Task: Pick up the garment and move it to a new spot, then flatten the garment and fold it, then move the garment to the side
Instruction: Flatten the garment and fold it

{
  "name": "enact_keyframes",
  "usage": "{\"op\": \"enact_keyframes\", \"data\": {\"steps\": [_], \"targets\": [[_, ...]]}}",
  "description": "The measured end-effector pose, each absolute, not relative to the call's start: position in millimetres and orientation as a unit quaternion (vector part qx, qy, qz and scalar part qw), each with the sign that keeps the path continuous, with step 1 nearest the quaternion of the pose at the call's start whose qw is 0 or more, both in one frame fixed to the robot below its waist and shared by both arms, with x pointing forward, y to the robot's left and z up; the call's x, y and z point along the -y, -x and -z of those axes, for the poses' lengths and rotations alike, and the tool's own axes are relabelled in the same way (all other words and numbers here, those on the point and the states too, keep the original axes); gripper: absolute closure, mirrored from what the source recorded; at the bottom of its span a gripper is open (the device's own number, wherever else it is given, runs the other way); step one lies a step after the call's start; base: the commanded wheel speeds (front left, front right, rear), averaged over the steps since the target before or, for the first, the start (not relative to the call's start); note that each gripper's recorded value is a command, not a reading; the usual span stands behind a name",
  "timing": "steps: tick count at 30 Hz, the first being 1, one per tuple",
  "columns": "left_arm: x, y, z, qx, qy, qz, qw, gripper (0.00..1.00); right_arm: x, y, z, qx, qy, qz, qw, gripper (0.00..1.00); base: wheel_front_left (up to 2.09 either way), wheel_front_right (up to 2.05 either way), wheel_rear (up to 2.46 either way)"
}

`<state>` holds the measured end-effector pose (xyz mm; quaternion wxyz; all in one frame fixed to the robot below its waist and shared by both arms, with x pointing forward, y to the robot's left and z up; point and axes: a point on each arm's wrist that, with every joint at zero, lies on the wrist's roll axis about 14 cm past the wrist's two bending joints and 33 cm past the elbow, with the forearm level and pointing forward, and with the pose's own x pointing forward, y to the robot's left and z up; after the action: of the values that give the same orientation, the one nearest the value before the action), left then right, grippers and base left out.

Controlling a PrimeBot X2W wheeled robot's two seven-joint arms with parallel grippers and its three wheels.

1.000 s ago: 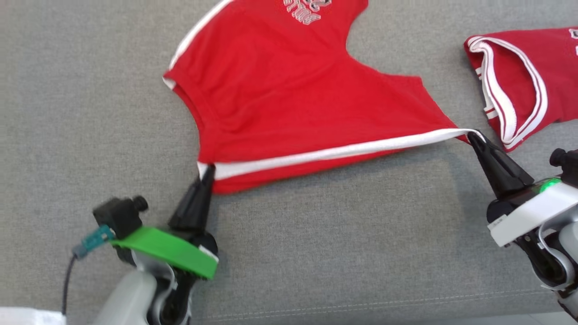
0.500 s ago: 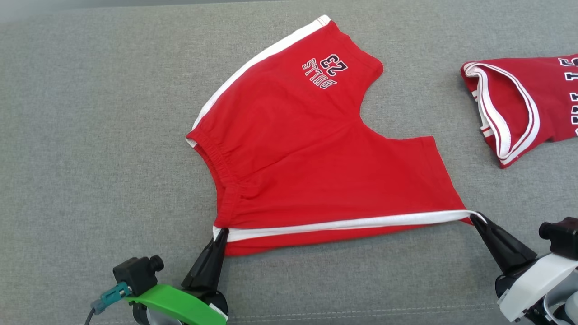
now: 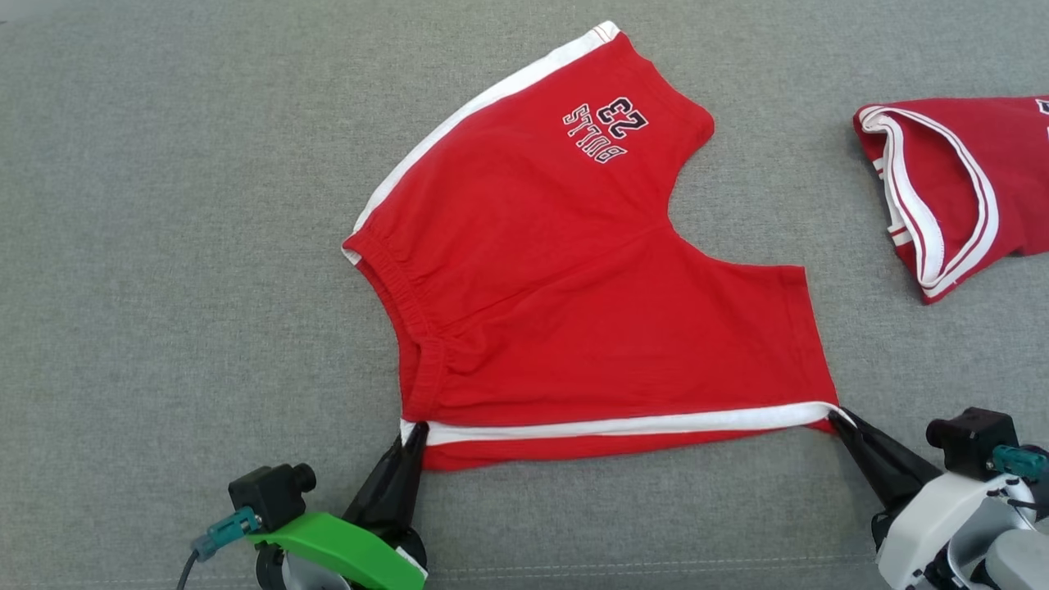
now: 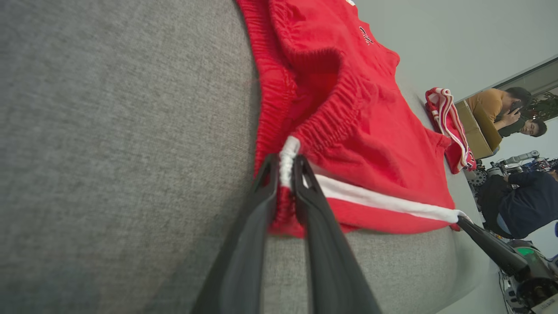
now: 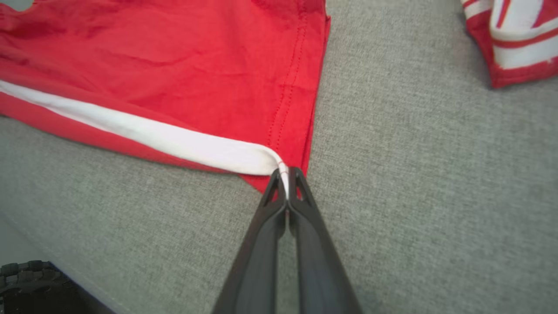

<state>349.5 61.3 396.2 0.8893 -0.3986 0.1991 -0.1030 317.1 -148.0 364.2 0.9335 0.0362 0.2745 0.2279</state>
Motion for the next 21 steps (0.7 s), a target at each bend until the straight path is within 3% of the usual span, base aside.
{"op": "enact_keyframes", "data": {"steps": [1, 2, 11, 21], "targets": [[-61, -350, -395, -0.201, 0.399, 0.102, 0.889, 0.00, 147, -320, -365, -0.269, -0.027, -0.233, 0.934, 0.22, 0.00, 0.00, 0.00], [-61, -350, -394, -0.204, 0.401, 0.101, 0.887, 0.00, 146, -324, -366, -0.265, -0.024, -0.234, 0.935, 0.00, 0.00, 0.00, 0.00], [-43, -345, -401, -0.207, 0.409, 0.128, 0.879, 0.00, 140, -326, -363, -0.260, -0.011, -0.236, 0.936, 0.00, 0.00, 0.00, 0.00], [-77, -322, -391, -0.214, 0.379, 0.099, 0.895, 0.00, 144, -324, -382, -0.226, -0.005, -0.213, 0.951, 0.00, 0.00, 0.00, 0.00]]}}
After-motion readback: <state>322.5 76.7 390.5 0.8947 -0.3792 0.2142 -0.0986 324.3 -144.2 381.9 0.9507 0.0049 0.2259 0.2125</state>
